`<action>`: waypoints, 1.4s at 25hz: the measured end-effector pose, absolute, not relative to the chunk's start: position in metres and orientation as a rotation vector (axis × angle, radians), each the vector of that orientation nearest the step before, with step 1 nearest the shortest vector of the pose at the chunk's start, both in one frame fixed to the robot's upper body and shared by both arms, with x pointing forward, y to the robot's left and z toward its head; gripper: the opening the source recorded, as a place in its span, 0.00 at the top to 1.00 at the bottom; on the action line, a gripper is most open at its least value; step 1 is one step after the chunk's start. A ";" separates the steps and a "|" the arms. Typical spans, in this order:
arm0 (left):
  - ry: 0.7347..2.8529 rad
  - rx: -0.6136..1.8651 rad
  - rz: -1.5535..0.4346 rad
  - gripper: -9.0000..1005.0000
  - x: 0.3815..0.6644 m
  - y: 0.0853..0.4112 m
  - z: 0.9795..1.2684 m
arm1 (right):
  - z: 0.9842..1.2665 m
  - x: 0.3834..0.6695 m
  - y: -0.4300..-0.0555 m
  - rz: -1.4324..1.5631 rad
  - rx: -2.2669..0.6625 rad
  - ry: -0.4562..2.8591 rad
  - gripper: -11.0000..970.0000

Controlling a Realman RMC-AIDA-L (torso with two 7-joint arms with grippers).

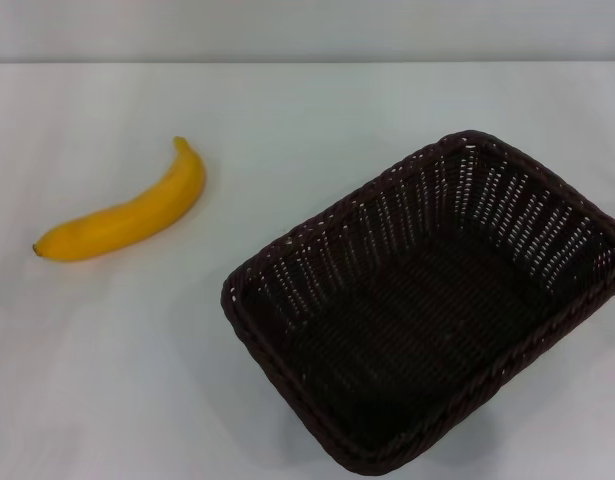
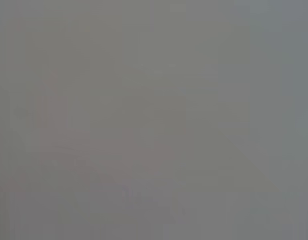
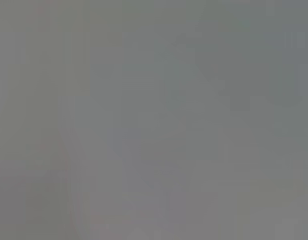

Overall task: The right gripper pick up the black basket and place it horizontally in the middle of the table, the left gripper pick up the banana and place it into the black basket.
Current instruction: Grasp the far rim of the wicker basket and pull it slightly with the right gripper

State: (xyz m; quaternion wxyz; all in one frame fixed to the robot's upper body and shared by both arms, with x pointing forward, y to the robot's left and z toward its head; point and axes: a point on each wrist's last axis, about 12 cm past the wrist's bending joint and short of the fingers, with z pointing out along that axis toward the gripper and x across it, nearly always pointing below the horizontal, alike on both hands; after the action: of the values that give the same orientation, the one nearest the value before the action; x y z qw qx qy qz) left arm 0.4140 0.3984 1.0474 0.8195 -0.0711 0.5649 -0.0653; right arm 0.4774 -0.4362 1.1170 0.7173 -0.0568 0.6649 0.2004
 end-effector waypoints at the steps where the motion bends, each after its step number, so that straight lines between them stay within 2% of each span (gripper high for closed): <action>1: 1.212 -0.154 -0.161 0.11 0.416 0.403 1.050 | 1.116 0.478 -0.434 0.450 -0.142 1.484 0.29; 5: 1.249 -0.131 -0.238 0.11 0.426 0.418 1.060 | 1.113 0.486 -0.424 0.466 -0.223 1.526 0.30; 9: 1.283 -0.101 -0.300 0.11 0.437 0.426 1.069 | 1.130 0.499 -0.415 0.480 -0.349 1.558 0.30; 13: 1.331 -0.089 -0.340 0.11 0.444 0.430 1.071 | 1.167 0.517 -0.407 0.496 -0.444 1.626 0.30; 17: 1.419 -0.090 -0.402 0.11 0.448 0.439 1.072 | 1.215 0.547 -0.388 0.448 -0.533 1.801 0.29; 21: 1.453 -0.094 -0.427 0.11 0.448 0.449 1.076 | 1.258 0.576 -0.358 0.408 -0.597 2.002 0.29; 25: 1.455 -0.088 -0.426 0.12 0.448 0.454 1.080 | 1.285 0.600 -0.329 0.451 -0.654 2.219 0.29; 30: 1.481 -0.099 -0.404 0.12 0.445 0.464 1.082 | 1.304 0.624 -0.282 0.423 -0.750 2.440 0.25; 35: 1.492 -0.095 -0.389 0.12 0.443 0.470 1.083 | 1.297 0.636 -0.252 0.367 -0.787 2.613 0.22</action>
State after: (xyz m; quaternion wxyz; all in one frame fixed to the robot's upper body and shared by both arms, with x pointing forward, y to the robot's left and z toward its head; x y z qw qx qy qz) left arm 0.4426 0.4696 1.0831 0.7161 -0.0431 0.6741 -0.1757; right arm 0.6358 -0.2517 1.2971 0.1929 -0.2803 0.9312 0.1307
